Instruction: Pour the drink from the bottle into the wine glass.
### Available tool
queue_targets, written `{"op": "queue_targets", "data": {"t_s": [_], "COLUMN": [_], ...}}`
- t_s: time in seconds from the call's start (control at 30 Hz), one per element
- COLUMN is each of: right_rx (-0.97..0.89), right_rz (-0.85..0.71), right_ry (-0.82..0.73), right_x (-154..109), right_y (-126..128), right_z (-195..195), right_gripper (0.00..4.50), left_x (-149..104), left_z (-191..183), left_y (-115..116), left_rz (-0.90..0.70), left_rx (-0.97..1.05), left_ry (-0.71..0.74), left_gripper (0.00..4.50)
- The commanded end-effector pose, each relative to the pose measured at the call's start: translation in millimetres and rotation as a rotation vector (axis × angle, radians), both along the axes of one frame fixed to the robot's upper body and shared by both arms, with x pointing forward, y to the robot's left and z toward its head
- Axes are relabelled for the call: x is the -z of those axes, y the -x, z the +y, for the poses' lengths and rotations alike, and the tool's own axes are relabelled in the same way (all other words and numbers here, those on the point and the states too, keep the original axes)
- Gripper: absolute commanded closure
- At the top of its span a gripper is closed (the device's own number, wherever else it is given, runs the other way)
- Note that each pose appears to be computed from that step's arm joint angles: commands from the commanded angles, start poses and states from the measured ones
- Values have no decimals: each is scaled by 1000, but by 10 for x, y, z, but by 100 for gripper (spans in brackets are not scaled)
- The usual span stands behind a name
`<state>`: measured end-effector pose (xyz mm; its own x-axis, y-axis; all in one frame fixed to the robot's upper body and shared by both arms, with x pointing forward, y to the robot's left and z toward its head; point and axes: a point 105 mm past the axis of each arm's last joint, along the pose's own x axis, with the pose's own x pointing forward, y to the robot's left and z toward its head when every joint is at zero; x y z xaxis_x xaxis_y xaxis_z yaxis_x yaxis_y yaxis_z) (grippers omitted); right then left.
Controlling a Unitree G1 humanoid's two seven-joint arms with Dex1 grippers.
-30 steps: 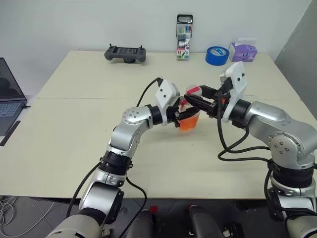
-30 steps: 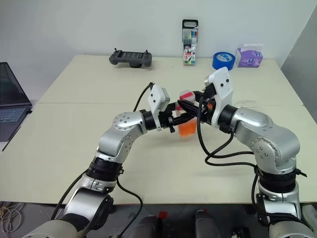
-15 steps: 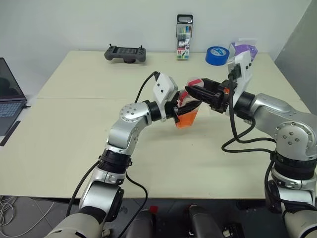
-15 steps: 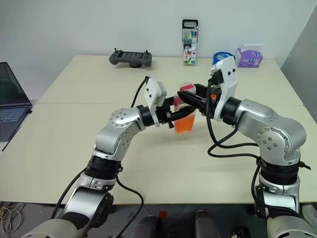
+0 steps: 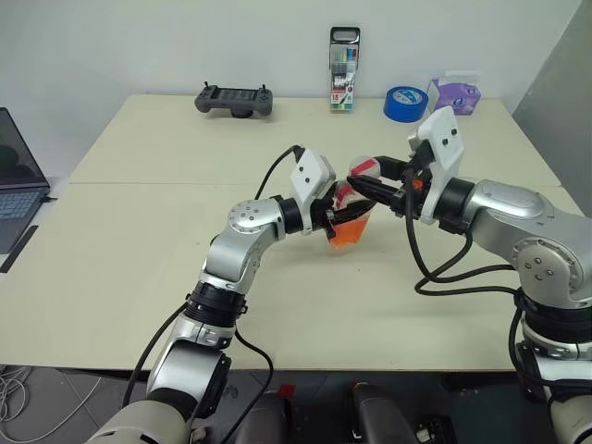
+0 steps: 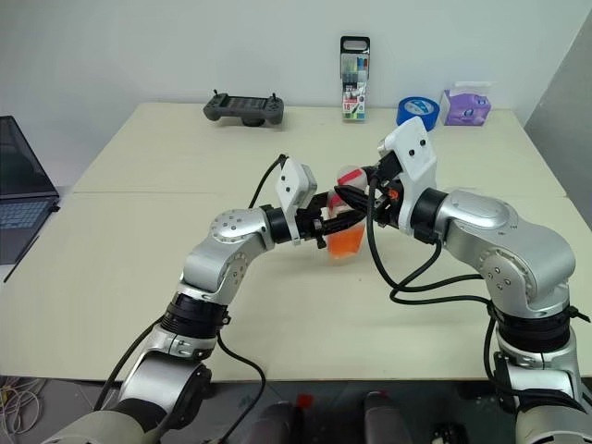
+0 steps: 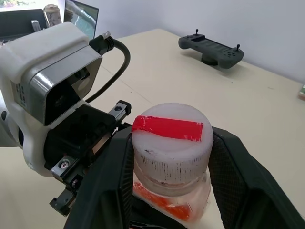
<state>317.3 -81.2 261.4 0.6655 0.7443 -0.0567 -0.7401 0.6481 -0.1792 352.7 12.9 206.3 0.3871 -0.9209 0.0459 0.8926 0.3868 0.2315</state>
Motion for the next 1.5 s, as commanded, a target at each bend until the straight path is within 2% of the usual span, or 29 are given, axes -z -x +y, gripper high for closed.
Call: {"op": "queue_targets", "data": {"t_s": [0.03,0.27,0.4,0.57,0.8,0.87,0.93,1.0,1.1,1.23,1.33,1.4,1.5], "right_rx": [-45,-18,5,139,439,563,695,726,749,981,1096,1150,1175], "right_rz": [-82,-88,-99,-111,-66,-32,15,66,115,174,138,132,222], "right_ry": [-61,-75,-113,-110,-128,-144,-168,-176,-208,-200,-116,-170,-104], "right_x": [-252,-269,-353,-373,-142,61,402,745,1057,1538,1669,1673,1916], "right_y": [81,35,25,-26,-78,-85,-83,-44,-29,-82,-112,-143,-138], "right_z": [53,26,-59,-421,-1106,-1340,-1540,-1526,-1456,-1702,-1849,-1915,-1931], "right_gripper": [226,5,0,0,0,0,0,0,0,0,0,0,0], "left_x": [-107,-108,-93,-94,-154,-199,-276,-341,-362,-427,-451,-463,-455], "left_z": [-12,-16,-11,8,66,127,228,334,439,561,606,631,650], "left_y": [39,35,33,11,-46,-75,-129,-192,-260,-325,-346,-357,-376], "left_rz": [-47,-49,-46,-48,-69,-83,-87,-82,-89,-105,-117,-118,-123], "left_rx": [11,8,6,-5,-29,-51,-88,-130,-180,-235,-257,-267,-286], "left_ry": [12,13,14,20,37,44,69,107,121,141,142,150,144], "left_gripper": [271,272,272,272,272,272,272,272,272,272,272,272,272]}}
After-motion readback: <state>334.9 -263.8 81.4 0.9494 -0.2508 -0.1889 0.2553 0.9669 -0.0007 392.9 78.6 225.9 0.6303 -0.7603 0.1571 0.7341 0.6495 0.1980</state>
